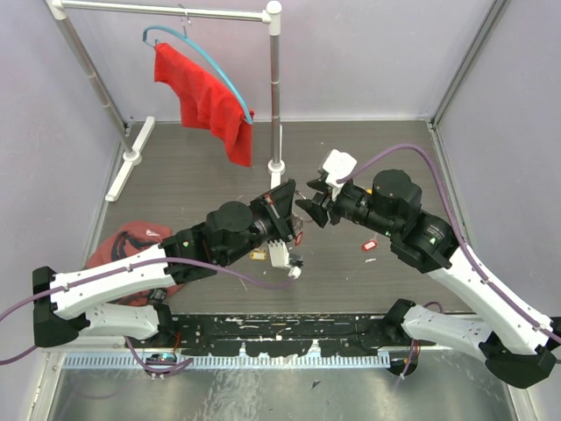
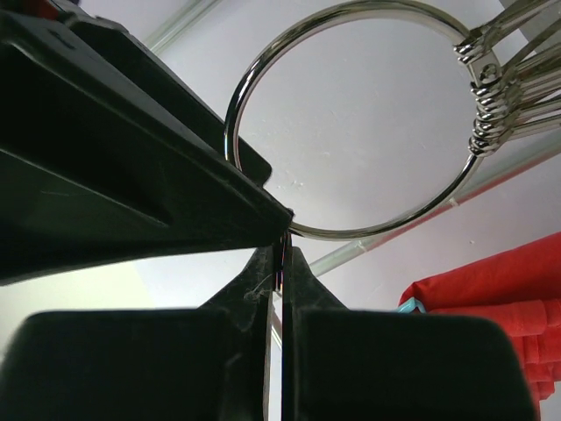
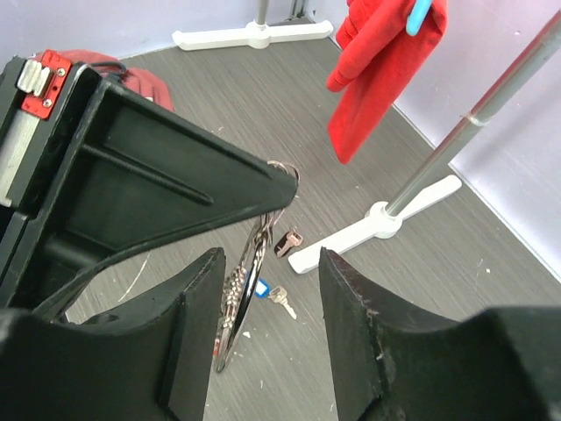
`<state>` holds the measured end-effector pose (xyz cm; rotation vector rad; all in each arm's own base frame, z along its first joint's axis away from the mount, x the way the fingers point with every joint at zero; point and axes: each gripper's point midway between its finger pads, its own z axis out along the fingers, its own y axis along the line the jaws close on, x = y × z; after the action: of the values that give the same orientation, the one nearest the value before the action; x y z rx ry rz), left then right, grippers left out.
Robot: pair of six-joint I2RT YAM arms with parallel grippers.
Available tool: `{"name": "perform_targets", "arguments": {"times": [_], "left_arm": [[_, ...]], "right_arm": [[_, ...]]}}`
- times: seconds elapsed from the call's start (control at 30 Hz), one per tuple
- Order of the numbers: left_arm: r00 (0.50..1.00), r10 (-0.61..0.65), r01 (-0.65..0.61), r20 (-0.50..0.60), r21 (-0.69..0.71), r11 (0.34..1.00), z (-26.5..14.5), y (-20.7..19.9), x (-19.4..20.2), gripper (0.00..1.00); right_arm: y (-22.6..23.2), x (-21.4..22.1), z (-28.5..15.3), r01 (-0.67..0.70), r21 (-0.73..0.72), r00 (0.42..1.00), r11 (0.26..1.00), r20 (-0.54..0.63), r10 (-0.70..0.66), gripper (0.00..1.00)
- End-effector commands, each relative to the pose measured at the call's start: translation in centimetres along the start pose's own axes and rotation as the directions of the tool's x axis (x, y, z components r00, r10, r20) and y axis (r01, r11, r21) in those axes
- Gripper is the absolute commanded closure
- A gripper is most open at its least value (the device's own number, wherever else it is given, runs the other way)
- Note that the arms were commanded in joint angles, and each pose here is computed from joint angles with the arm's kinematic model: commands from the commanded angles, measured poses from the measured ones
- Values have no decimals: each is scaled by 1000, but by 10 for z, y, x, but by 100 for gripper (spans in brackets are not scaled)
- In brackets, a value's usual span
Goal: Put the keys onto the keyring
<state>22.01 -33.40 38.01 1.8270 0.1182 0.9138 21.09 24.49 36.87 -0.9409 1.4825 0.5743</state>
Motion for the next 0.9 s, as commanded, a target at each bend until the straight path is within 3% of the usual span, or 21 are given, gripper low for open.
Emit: {"name": "perform_targets", "arguments": {"times": [0.0,0.27,0.43,0.5,0.73,0.87], "left_arm": [[991,128,-130,-22,-72,989,-9,30,8,100],[992,129,-129,-15,-81,988,-9,33,6,100],[992,123,-124,-11,-91,988,-9,34,5,100],[993,115,-116,-13,-106,988,-8,37,5,97],[998,61,-60,2,-150,987,-11,41,3,56],[1000,32,-31,-1,-161,987,-14,41,5,15]], "right_arm": [[0,-20,12,34,-15,996,999,79,-32,49],[-1,-21,19,36,-15,995,999,92,-35,65],[-4,-19,22,21,4,996,1000,82,-21,93],[-7,-17,23,19,18,997,1000,71,-20,96],[-12,-19,17,16,54,996,998,89,-21,99],[-26,-18,9,20,141,994,990,107,-35,99]]}}
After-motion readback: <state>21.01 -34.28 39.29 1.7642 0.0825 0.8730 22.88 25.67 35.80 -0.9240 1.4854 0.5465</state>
